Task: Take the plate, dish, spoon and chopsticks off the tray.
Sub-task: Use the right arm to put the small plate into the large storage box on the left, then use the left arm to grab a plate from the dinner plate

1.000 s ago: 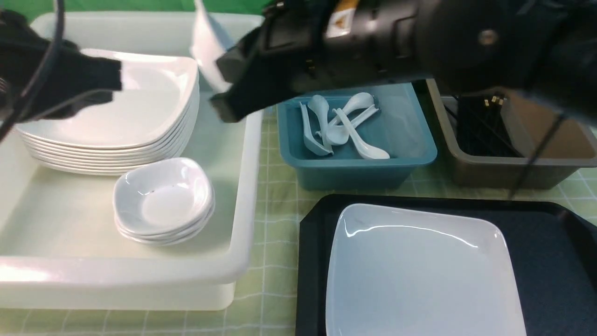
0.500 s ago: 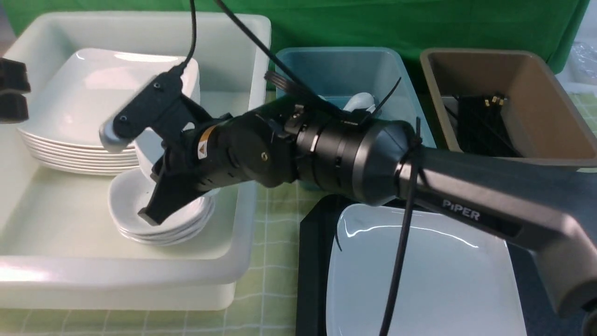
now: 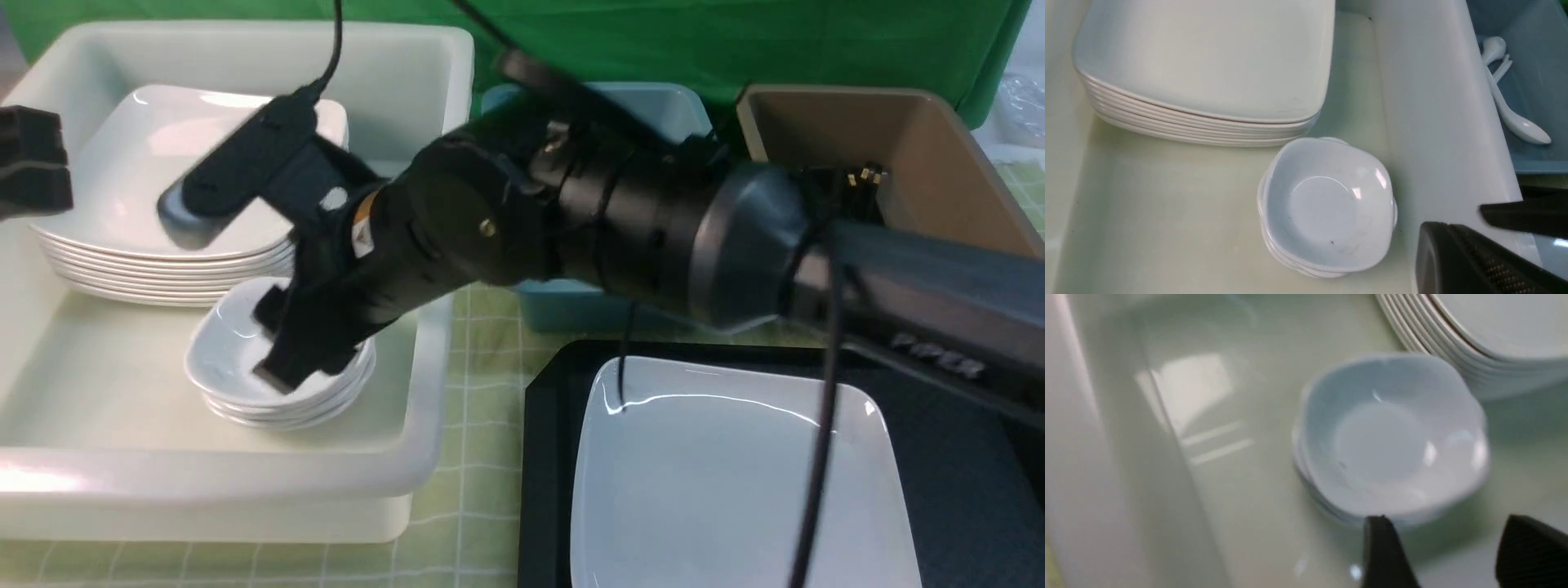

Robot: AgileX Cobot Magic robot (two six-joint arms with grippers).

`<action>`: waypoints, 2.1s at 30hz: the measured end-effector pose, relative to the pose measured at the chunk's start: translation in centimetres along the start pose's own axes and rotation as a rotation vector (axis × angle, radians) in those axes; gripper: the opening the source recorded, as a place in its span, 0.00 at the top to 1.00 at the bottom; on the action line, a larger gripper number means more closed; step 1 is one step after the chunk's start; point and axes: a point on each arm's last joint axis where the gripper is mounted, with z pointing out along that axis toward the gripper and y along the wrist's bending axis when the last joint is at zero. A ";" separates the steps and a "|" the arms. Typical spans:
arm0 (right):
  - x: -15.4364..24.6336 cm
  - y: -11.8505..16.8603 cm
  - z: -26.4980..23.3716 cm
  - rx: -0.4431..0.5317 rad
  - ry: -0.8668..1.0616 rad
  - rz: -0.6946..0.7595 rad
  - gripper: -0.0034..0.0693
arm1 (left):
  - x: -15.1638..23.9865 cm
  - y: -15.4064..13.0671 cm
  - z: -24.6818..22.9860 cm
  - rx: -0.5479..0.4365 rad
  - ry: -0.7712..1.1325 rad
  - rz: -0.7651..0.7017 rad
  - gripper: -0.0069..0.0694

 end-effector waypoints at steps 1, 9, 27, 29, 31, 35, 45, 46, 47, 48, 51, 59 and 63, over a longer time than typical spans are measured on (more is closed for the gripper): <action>0.3 -0.4 -0.3 0.020 0.028 -0.009 0.44 | 0.0 0.0 0.0 0.002 0.001 0.002 0.91; 9.7 -13.5 -12.7 0.367 0.484 0.349 0.93 | 1.9 -7.7 3.0 0.288 0.136 0.257 0.91; 34.6 -4.7 -14.5 0.133 0.390 1.321 0.34 | 6.5 -17.3 11.9 0.414 0.424 0.470 0.91; 34.9 -4.3 -13.3 0.152 0.326 1.330 0.25 | 6.4 -17.2 11.9 0.402 0.419 0.490 0.91; 34.8 -4.4 -12.6 0.163 0.305 1.321 0.24 | 6.4 -17.0 12.0 0.391 0.414 0.508 0.91; 34.8 -4.4 -11.1 0.151 0.325 1.299 0.44 | 6.4 -17.0 12.0 0.385 0.411 0.517 0.91; 35.4 -5.2 -11.1 0.169 0.348 1.357 0.72 | 6.4 -17.0 12.0 0.384 0.417 0.514 0.91; 35.7 -5.4 -11.4 0.184 0.350 1.366 0.73 | 6.5 -17.0 11.9 0.383 0.423 0.509 0.91; 35.8 -5.5 -11.6 0.193 0.352 1.367 0.73 | 6.5 -17.0 11.9 0.382 0.426 0.507 0.91; 36.5 -5.9 -12.6 0.236 0.354 1.380 0.74 | 6.5 -17.0 11.9 0.381 0.431 0.502 0.91; 37.7 -6.5 -14.4 0.327 0.368 1.424 0.74 | 6.6 -17.0 11.9 0.383 0.438 0.496 0.91; 38.2 -7.3 -16.3 0.397 0.396 1.416 0.44 | 6.3 -18.1 11.9 0.457 0.402 0.423 0.91; 37.2 -8.0 -17.4 0.361 0.471 1.378 0.13 | 5.9 -19.6 12.8 0.479 0.405 0.455 0.91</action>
